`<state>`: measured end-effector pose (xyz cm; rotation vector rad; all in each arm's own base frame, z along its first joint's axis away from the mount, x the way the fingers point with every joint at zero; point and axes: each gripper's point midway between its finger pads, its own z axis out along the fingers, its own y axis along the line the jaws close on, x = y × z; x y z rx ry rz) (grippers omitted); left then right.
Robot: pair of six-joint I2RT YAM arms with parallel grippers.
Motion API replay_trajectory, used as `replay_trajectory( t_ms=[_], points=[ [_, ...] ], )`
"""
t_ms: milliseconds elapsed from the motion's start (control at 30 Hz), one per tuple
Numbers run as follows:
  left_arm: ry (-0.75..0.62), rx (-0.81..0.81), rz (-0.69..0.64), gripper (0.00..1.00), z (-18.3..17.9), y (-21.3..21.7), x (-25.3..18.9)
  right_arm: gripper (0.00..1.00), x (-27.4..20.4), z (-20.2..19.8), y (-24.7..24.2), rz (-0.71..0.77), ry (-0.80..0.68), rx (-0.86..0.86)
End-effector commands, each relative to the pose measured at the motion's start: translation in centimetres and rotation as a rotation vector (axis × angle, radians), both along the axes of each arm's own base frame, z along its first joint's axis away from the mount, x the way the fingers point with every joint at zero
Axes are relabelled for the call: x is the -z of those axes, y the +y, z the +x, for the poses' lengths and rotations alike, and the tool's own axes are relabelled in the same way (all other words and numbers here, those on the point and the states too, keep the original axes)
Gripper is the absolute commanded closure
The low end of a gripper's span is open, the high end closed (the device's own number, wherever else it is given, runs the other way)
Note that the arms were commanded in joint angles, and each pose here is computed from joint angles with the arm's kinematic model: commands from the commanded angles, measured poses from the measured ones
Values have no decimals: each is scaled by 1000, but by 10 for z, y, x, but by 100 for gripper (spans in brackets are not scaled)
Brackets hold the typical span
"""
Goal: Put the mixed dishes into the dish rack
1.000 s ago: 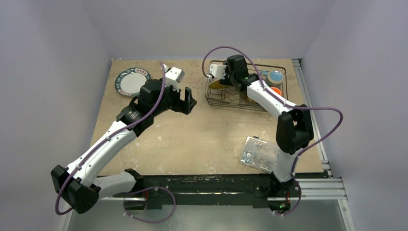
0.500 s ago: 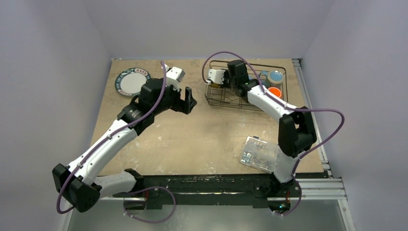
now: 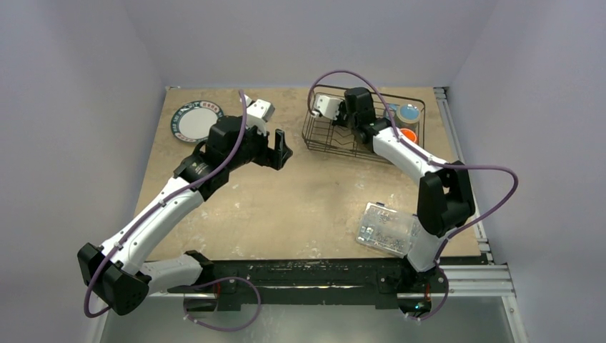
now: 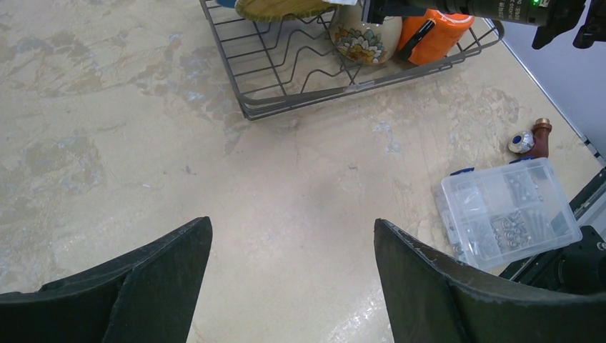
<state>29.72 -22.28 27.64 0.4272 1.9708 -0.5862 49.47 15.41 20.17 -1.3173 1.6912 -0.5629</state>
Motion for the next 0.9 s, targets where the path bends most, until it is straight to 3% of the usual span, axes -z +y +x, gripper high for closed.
replay_trajectory(
  t_ms=[0,200,333,500,733,767,800,867],
  points=[
    [-36,1,-53,18,4,-5,-23,100,-57,18,-28,84,-160,120],
    [-29,2,-52,18,5,-6,-22,100,-59,21,-33,9,-177,105],
    [-21,9,-61,18,5,-7,-21,77,-48,23,-29,43,-108,111],
    [-14,5,-62,18,6,-6,-19,54,-57,24,-31,156,-139,186],
    [-7,8,-65,18,6,-7,-18,36,-71,18,-39,243,-142,284],
    [-7,8,-68,18,6,-7,-19,30,-75,15,-38,265,-143,288],
    [-6,9,-69,18,6,-7,-19,8,-78,12,-36,291,-137,284],
    [-4,6,-69,18,7,-7,-18,1,-85,1,-29,360,-117,260]
  ],
)
